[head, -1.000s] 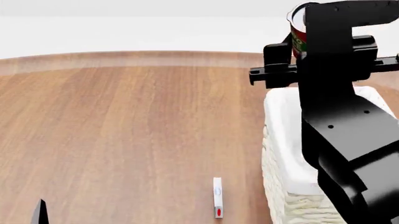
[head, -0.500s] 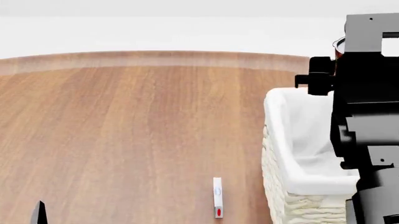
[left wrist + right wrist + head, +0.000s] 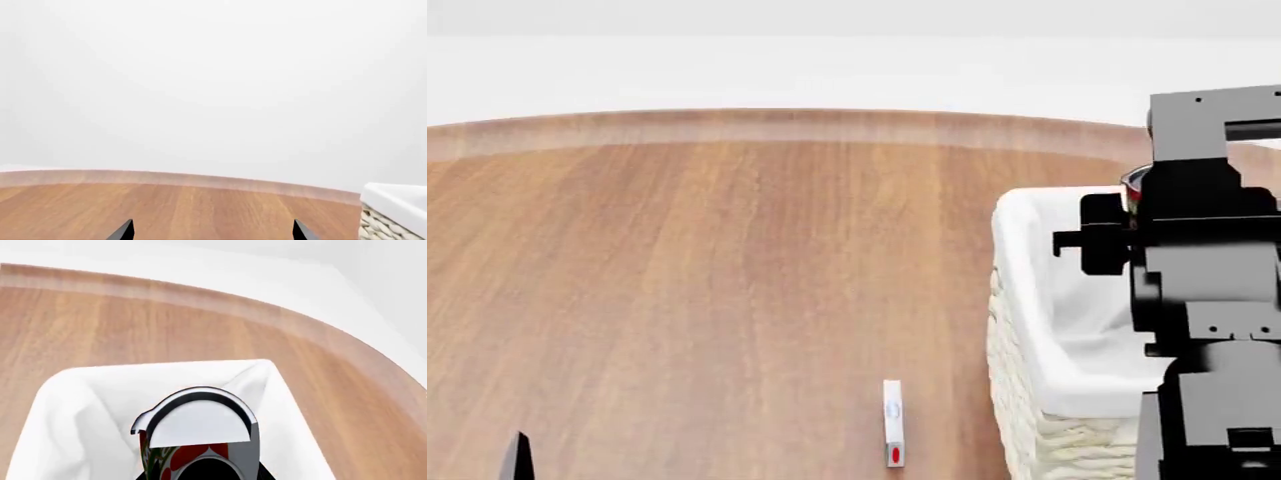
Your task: Pick up the tomato sauce, and put it in the basket.
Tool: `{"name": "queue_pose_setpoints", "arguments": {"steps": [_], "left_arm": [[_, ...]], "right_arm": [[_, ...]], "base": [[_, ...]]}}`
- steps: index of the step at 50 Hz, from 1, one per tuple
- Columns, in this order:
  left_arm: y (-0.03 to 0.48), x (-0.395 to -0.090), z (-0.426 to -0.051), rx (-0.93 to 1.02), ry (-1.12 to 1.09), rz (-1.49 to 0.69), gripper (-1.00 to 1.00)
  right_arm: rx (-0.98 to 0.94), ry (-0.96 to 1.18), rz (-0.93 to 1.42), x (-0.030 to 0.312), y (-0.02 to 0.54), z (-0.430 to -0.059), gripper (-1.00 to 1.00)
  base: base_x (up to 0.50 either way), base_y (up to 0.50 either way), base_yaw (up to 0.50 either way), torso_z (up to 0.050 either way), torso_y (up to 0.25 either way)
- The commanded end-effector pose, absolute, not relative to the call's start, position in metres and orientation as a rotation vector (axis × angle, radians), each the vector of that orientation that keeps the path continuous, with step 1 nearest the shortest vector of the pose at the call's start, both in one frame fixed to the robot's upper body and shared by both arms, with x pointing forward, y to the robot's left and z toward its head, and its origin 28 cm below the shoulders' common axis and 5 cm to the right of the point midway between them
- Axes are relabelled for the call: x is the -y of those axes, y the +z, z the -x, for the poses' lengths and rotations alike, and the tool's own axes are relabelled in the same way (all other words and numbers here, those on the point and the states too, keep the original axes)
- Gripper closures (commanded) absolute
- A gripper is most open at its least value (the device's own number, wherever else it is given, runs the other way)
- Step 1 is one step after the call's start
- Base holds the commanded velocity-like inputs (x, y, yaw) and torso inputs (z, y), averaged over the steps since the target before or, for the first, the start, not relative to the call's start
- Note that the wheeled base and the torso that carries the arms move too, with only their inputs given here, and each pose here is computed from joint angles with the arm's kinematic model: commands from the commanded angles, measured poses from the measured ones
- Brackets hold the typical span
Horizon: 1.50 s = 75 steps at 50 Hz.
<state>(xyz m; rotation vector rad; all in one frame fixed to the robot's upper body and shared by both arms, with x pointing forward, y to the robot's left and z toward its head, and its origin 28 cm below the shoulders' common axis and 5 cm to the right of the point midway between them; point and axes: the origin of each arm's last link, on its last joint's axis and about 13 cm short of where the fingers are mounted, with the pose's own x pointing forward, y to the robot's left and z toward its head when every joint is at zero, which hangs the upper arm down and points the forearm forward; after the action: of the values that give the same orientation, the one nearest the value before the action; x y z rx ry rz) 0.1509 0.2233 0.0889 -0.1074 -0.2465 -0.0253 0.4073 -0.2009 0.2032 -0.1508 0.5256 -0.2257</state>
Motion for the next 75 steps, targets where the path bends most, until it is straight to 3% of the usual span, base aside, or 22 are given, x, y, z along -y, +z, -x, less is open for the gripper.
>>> {"name": "queue_pose_setpoints", "arguments": {"steps": [1, 9, 10, 30, 47, 49, 51, 65, 75], "left_arm": [[0.086, -0.224, -0.15, 0.242, -0.024, 0.104, -1.0], [0.082, -0.224, -0.151, 0.235, -0.023, 0.103, -1.0], [0.082, -0.224, -0.151, 0.235, -0.023, 0.103, -1.0], [0.08, -0.226, -0.151, 0.228, -0.015, 0.096, -1.0], [0.082, -0.223, -0.15, 0.228, -0.022, 0.096, -1.0], [0.082, -0.223, -0.149, 0.23, -0.021, 0.096, -1.0], [0.082, -0.223, -0.149, 0.23, -0.021, 0.096, -1.0], [0.082, -0.221, -0.146, 0.232, -0.025, 0.096, -1.0], [0.081, -0.22, -0.147, 0.231, -0.025, 0.095, -1.0]], "right_arm": [[-0.598, -0.207, 0.138, 0.201, 0.201, -0.404, 1.0], [-0.58, -0.239, 0.118, 0.203, 0.204, -0.404, 1.0], [-0.578, -0.25, 0.11, 0.203, 0.204, -0.404, -1.0], [-0.515, -0.283, 0.08, 0.203, 0.21, -0.407, -1.0], [-0.186, -0.164, 0.138, 0.156, 0.235, -0.427, -1.0], [-0.242, -0.148, 0.128, 0.146, 0.216, -0.413, -1.0], [-0.091, -0.128, 0.164, 0.136, 0.241, -0.402, -1.0], [0.236, 0.037, 0.205, 0.066, 0.231, -0.291, -1.0], [0.296, 0.176, 0.069, 0.03, 0.21, -0.218, -1.0]], "base": [[0.0, 0.0, 0.0, 0.0, 0.0], [0.0, 0.0, 0.0, 0.0, 0.0], [0.0, 0.0, 0.0, 0.0, 0.01], [0.0, 0.0, 0.0, 0.0, 0.0], [0.0, 0.0, 0.0, 0.0, 0.0], [0.0, 0.0, 0.0, 0.0, 0.0], [0.0, 0.0, 0.0, 0.0, 0.0], [0.0, 0.0, 0.0, 0.0, 0.0], [0.0, 0.0, 0.0, 0.0, 0.0]]}}
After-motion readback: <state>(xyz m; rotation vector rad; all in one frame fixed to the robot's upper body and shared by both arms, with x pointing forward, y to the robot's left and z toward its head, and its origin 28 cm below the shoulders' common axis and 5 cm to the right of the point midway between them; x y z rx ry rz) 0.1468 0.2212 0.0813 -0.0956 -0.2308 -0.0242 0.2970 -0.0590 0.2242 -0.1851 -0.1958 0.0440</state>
